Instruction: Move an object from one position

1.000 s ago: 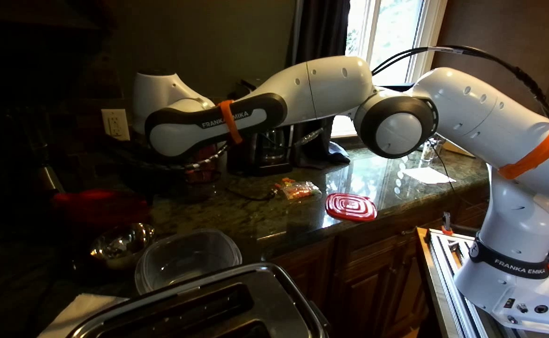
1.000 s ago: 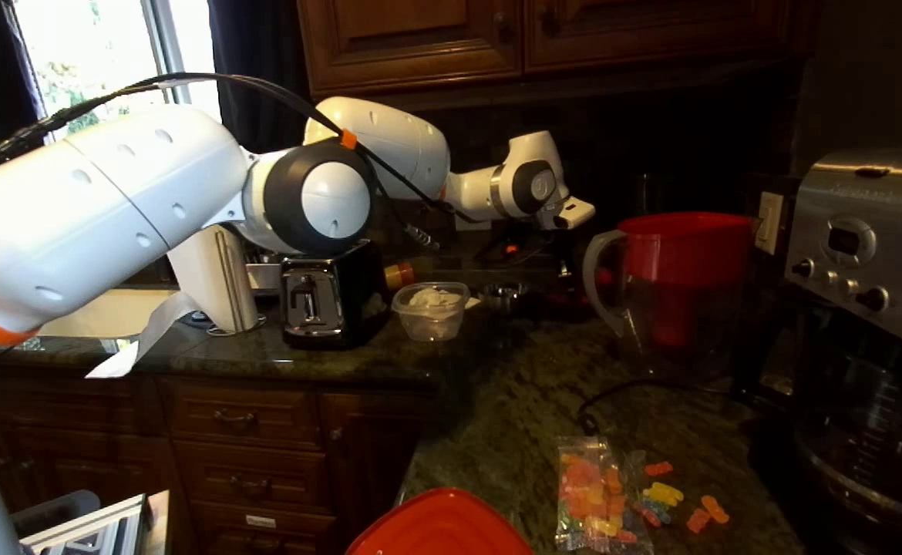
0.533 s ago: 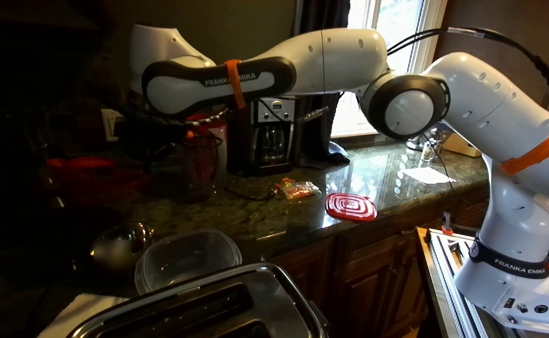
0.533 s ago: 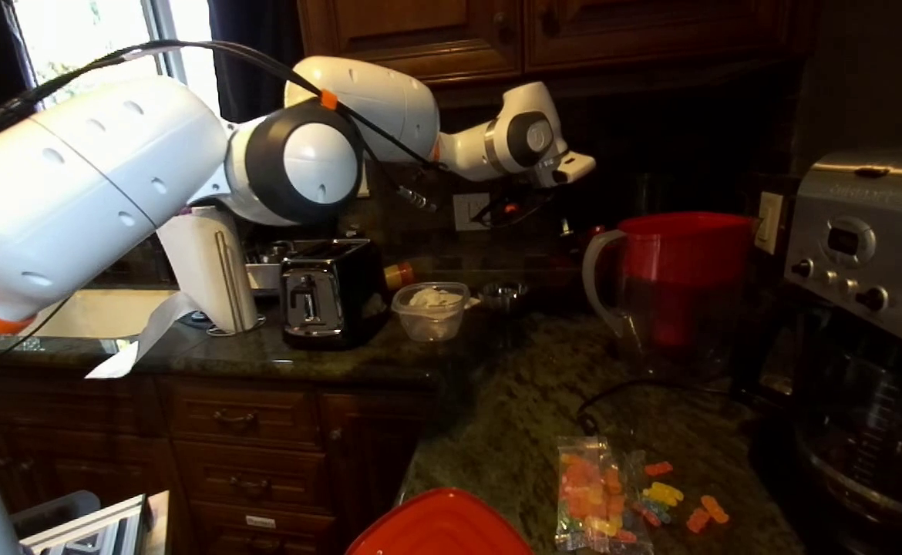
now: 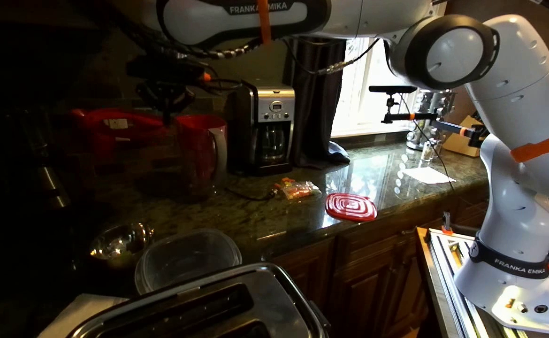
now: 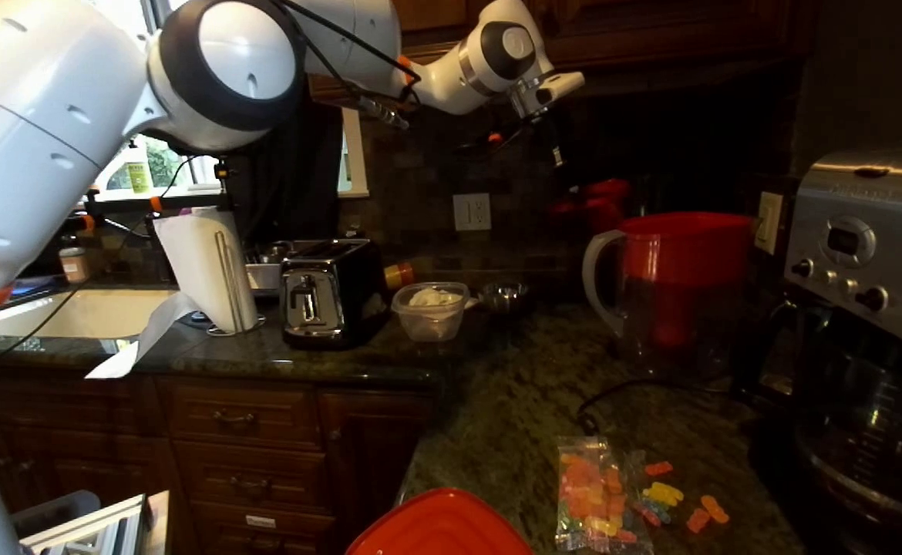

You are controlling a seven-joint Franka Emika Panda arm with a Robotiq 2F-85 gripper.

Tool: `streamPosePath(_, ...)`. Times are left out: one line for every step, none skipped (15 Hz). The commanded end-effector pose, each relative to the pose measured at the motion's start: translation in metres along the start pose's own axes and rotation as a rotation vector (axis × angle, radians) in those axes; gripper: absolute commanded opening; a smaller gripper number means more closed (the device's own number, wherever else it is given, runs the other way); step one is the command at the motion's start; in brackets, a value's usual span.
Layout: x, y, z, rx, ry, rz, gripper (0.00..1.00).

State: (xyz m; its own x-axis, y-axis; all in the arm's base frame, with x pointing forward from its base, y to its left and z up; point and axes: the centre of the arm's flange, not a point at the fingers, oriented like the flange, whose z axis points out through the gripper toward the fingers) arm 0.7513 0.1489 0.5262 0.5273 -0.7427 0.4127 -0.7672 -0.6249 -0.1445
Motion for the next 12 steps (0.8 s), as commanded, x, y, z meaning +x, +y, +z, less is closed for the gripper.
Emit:
streamPosePath(-0.024,0.070,-0.024,0.032,-0.009,0.130,0.00)
streamPosePath(-0.024,0.074,-0.025,0.057,-0.018,0.172,0.00)
streamPosePath(-0.028,0.074,-0.023,0.127,-0.033,0.166,0.00)
streamPosePath(0.008,0.017,-0.027,0.061,-0.001,0.125,0.02)
streamPosePath(0.007,0.018,-0.029,0.091,-0.004,0.136,0.02)
streamPosePath(0.005,0.020,-0.029,0.102,-0.008,0.141,0.02)
streamPosePath(0.003,0.021,-0.027,0.103,-0.012,0.144,0.02)
streamPosePath(0.001,0.022,-0.026,0.104,-0.015,0.146,0.00)
streamPosePath(0.008,0.027,-0.029,0.113,-0.030,0.209,0.00)
streamPosePath(0.012,0.032,-0.031,0.116,-0.040,0.252,0.00)
streamPosePath(0.017,0.038,-0.034,0.118,-0.053,0.307,0.00)
streamPosePath(0.021,0.044,-0.035,0.129,-0.074,0.357,0.00)
